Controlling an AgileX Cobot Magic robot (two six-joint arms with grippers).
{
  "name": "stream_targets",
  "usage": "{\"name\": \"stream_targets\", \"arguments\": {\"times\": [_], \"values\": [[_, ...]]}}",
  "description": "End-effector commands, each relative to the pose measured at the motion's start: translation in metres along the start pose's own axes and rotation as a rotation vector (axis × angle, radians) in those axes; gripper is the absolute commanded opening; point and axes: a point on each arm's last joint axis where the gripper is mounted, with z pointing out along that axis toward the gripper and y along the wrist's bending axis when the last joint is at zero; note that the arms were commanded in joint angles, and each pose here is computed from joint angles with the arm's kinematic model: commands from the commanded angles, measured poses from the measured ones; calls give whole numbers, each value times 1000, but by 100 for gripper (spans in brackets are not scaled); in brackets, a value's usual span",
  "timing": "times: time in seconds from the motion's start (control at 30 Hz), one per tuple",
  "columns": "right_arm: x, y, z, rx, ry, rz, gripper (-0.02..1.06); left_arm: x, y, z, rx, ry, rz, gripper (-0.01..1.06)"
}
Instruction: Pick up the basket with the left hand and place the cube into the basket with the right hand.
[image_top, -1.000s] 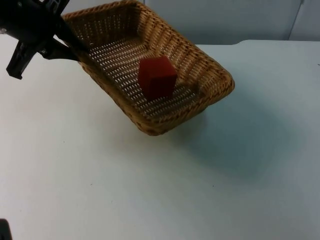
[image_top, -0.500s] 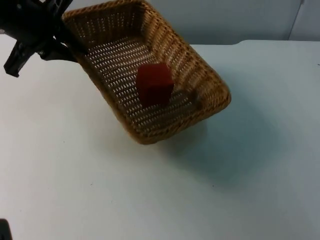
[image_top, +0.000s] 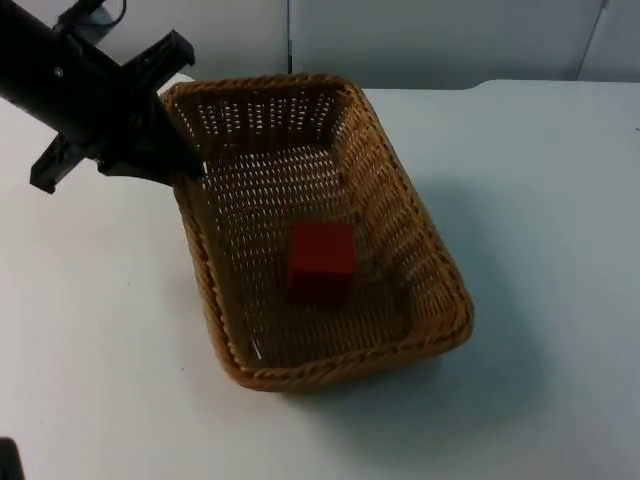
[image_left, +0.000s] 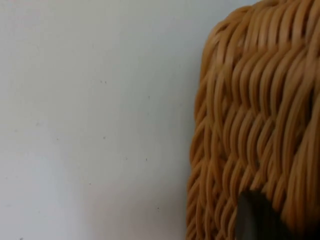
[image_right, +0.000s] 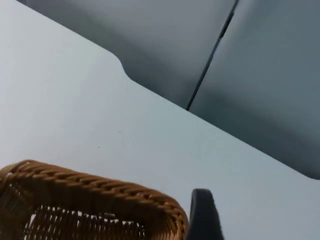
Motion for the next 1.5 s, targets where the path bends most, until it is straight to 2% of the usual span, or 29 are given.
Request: {"name": "stream_targets", "arguments": {"times": [0.0, 0.2, 0.33, 0.37, 0.5, 0.53, 0.63, 0.77, 0.87, 0.93, 1.0, 1.03, 1.1, 1.13, 1.17, 1.2, 1.23, 1.27, 1.33, 1.37, 1.4, 1.47], "values": [[-5, -3, -5, 15, -32, 7, 57, 5, -10, 7, 42, 38, 16, 0], [-5, -3, -5, 15, -34, 11, 57, 6, -5, 27, 60, 39, -13, 0], [-5, -3, -5, 15, -34, 11, 57, 1, -1, 34, 72, -9, -52, 7], [-5, -3, -5, 15, -34, 11, 57, 0, 1, 36, 79, -21, -61, 12], [-5, -3, -5, 16, -28, 13, 57, -3, 4, 43, 95, -49, -44, 43], [-5, -3, -5, 16, -28, 13, 57, -3, 4, 43, 95, -49, -44, 43], [-4, -3, -5, 16, -21, 14, 57, -4, 6, 43, 76, -59, -34, 65], [-4, -3, -5, 19, -14, 15, 57, -7, 12, 39, 42, -52, 5, 67], [-2, -6, -5, 49, 9, -10, 57, -20, 15, 24, 24, -60, 29, 67], [-1, -7, -5, 64, 17, -5, 57, -34, 9, 4, 12, -76, 56, 67], [-1, -8, -5, 73, 16, -13, 57, -41, 5, -8, 5, -90, 63, 66], [-1, -9, -5, 83, 14, -24, 57, -44, 1, -17, -15, -96, 65, 63], [-4, -13, -10, 112, -1, -49, 51, -51, -11, -41, -85, -130, 115, 43], [-6, -15, -15, 119, -13, -52, 40, -53, -21, -59, -143, -155, 186, 16], [-6, -15, -15, 119, -13, -52, 40, -53, -21, -59, -143, -155, 186, 16], [-8, -18, -22, 133, -22, -60, 25, -53, -28, -74, -193, -175, 261, 0], [-14, -26, -38, 169, -47, -69, 0, -52, -36, -90, -239, -209, 315, 0], [-17, -30, -51, 181, -62, -69, 0, -49, -44, -106, -272, -243, 361, 0], [-20, -41, -73, 215, -66, -43, 0, -38, -61, -147, -386, -310, 473, 0], [-20, -41, -73, 215, -66, -43, 0, -38, -61, -147, -386, -310, 473, 0], [-17, -53, -100, 271, -27, 25, 0, -28, -69, -168, -437, -330, 519, 0], [-9, -70, -131, 350, 17, 107, 0, -1, -81, -205, -521, -413, 555, 0]]}}
